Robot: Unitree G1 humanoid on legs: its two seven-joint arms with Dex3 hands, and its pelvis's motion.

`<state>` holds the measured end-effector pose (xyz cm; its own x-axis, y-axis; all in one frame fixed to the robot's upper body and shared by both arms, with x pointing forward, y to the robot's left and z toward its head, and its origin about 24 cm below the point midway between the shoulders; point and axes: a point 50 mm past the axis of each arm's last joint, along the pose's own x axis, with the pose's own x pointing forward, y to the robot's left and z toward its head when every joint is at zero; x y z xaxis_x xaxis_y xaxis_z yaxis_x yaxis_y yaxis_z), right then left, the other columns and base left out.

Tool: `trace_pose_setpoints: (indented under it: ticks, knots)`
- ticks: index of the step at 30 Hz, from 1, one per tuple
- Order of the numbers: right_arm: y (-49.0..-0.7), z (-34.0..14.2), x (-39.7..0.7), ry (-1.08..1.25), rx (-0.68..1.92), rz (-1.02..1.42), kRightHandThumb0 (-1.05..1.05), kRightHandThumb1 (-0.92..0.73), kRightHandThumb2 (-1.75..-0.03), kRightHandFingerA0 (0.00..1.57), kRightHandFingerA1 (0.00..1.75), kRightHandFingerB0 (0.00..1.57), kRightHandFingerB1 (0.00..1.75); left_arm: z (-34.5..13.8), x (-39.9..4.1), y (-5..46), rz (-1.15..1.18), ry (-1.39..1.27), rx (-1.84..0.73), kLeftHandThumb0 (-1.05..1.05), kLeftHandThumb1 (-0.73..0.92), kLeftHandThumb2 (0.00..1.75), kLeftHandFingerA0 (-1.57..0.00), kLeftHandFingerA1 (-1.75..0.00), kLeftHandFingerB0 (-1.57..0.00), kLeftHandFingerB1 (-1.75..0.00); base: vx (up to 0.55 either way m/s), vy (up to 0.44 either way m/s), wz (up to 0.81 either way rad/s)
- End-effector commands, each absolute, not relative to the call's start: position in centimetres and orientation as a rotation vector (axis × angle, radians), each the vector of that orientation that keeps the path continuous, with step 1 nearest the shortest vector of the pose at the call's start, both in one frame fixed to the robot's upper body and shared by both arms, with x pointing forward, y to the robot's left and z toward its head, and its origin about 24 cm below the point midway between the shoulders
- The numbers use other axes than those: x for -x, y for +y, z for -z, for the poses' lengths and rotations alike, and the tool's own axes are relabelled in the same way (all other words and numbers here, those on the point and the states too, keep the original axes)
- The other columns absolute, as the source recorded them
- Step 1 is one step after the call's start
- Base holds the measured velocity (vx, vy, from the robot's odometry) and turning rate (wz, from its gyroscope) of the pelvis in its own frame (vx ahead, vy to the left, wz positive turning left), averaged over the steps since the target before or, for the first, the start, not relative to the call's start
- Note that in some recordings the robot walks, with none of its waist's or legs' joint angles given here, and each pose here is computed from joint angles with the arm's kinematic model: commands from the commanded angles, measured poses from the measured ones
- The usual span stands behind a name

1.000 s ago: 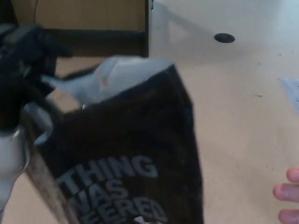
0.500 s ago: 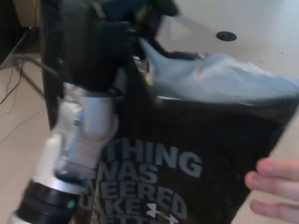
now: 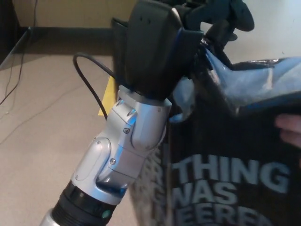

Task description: A person is holding a plastic bag and the robot extends its left hand to grab the bag by hooking its thumb into the holes at the top and brings its hand down by its side. Then it extends its arm again to hand the plastic bag back to the person.

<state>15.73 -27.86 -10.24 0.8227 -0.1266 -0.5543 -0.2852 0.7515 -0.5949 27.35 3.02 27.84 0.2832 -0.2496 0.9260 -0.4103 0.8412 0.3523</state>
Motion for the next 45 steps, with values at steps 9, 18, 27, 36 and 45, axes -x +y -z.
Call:
trace_pose_setpoints:
  ticks: [9,18,27,36,45]
  knots:
    - [-27.7,10.5,-15.3,0.622,0.738,-0.114,-0.33,-0.69,-0.61,0.80,0.57,0.64,0.45,-27.7,-27.1,3.7,-0.097,-1.271,-0.637,-0.14,0.67,0.77,-1.00,-1.67,-0.84,-1.20,0.00,0.000,0.00]
    - [-27.7,10.5,-15.2,0.625,0.743,-0.115,-0.33,-0.69,-0.61,0.81,0.60,0.64,0.44,-24.7,-27.5,4.9,0.266,-0.950,-0.844,-0.67,0.46,0.56,0.00,-0.22,0.00,-0.12,0.00,0.000,0.00]
    - [-27.6,10.4,-15.6,0.615,0.746,-0.123,-0.33,-0.69,-0.60,0.81,0.68,0.65,0.44,-23.6,-27.9,6.7,0.348,-0.817,-1.021,-0.76,0.43,0.85,0.00,0.00,0.00,0.00,0.00,0.000,0.00]
    - [-27.6,10.5,-15.3,0.625,0.736,-0.118,-0.34,-0.69,-0.61,0.79,0.62,0.65,0.44,-23.1,-27.7,7.9,0.363,-0.767,-1.043,-0.74,0.40,0.86,0.00,-0.01,0.00,0.00,0.00,0.000,0.00]
    - [-28.0,10.0,-16.2,0.602,0.743,-0.116,-0.32,-0.69,-0.60,0.81,0.72,0.65,0.45,-24.1,-27.1,11.7,0.327,-0.786,-1.017,-1.04,0.49,0.71,0.00,-0.05,0.00,0.00,0.00,0.000,0.00]
